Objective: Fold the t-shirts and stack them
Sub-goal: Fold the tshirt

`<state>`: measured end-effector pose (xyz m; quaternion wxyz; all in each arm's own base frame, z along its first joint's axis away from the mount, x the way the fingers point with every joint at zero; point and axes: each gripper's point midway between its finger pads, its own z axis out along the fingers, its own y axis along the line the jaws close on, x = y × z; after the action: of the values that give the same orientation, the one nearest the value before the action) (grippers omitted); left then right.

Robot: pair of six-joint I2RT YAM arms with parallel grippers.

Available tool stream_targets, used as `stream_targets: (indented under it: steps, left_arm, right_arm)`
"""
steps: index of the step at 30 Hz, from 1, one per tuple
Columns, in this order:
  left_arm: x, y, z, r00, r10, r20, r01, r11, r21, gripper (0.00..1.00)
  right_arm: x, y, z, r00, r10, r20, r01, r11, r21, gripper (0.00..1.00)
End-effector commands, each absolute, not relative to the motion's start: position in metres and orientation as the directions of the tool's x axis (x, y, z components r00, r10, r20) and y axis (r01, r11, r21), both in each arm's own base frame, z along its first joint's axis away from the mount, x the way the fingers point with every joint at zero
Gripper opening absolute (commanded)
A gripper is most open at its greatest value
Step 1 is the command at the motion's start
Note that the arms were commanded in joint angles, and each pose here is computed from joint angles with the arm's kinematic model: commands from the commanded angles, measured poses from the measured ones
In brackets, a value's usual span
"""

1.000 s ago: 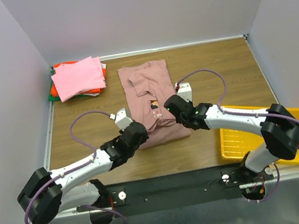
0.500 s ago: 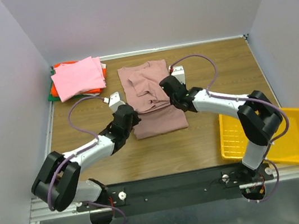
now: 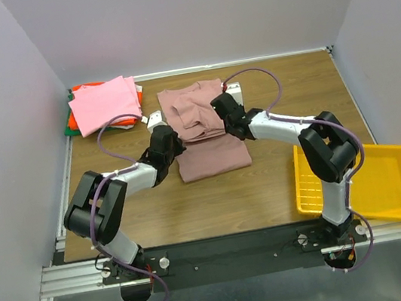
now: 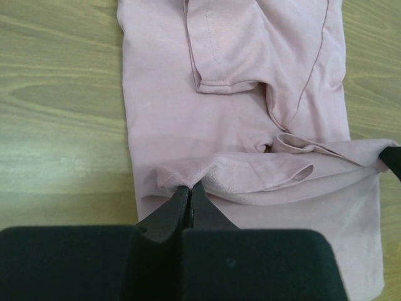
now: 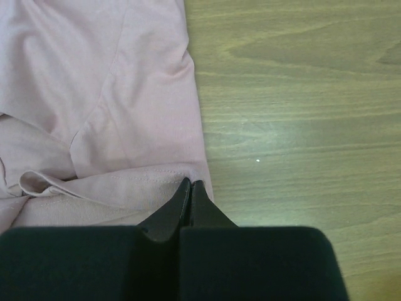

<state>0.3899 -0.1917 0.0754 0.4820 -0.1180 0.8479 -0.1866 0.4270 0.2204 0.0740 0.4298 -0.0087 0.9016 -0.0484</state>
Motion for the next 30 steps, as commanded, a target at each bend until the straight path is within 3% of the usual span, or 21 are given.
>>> stream_targets:
  steps: [1,3,4,5,7,8,12,20,30]
  left_arm:
    - [0.411,-0.196,0.083,-0.489,-0.351,-0.798,0.052,0.902,-0.428,0.0]
    - [0.418,-0.188,0.08,-0.487,-0.353,-0.799,0.03,0.908,-0.419,0.02]
    - [0.421,-0.187,0.082,-0.483,-0.357,-0.8,0.028,0.906,-0.421,0.25]
    - [0.423,-0.184,0.085,-0.478,-0.361,-0.801,0.023,0.906,-0.422,0.5]
    - [0.429,-0.18,0.099,-0.447,-0.351,-0.823,0.017,0.916,-0.4,0.91]
    - [0.43,-0.18,0.106,-0.438,-0.354,-0.826,0.018,0.916,-0.402,0.95]
    - [0.426,-0.177,0.136,-0.397,-0.346,-0.85,0.046,0.918,-0.394,0.96]
    - [0.364,-0.177,0.099,-0.485,-0.328,-0.811,0.071,0.909,-0.411,0.94]
    - [0.291,-0.182,0.081,-0.549,-0.381,-0.744,0.11,0.849,-0.516,0.8]
  right_arm:
    - [0.444,0.221,0.08,-0.612,-0.052,-0.789,0.031,0.995,-0.09,0.0]
    - [0.45,0.221,0.084,-0.608,-0.04,-0.793,0.029,0.997,-0.073,0.06]
    - [0.451,0.222,0.087,-0.605,-0.037,-0.795,0.027,0.997,-0.067,0.27]
    - [0.451,0.224,0.091,-0.601,-0.033,-0.798,0.022,0.998,-0.058,0.4]
    - [0.451,0.225,0.109,-0.579,-0.028,-0.815,0.009,0.999,-0.041,0.63]
    - [0.451,0.225,0.115,-0.571,-0.022,-0.821,0.007,0.999,-0.031,0.67]
    - [0.436,0.221,0.134,-0.558,-0.026,-0.829,-0.033,0.999,-0.009,0.73]
    - [0.381,0.215,0.105,-0.652,-0.003,-0.758,-0.1,0.992,0.082,0.73]
    - [0.327,0.199,0.064,-0.747,0.024,-0.665,-0.093,0.986,0.139,0.68]
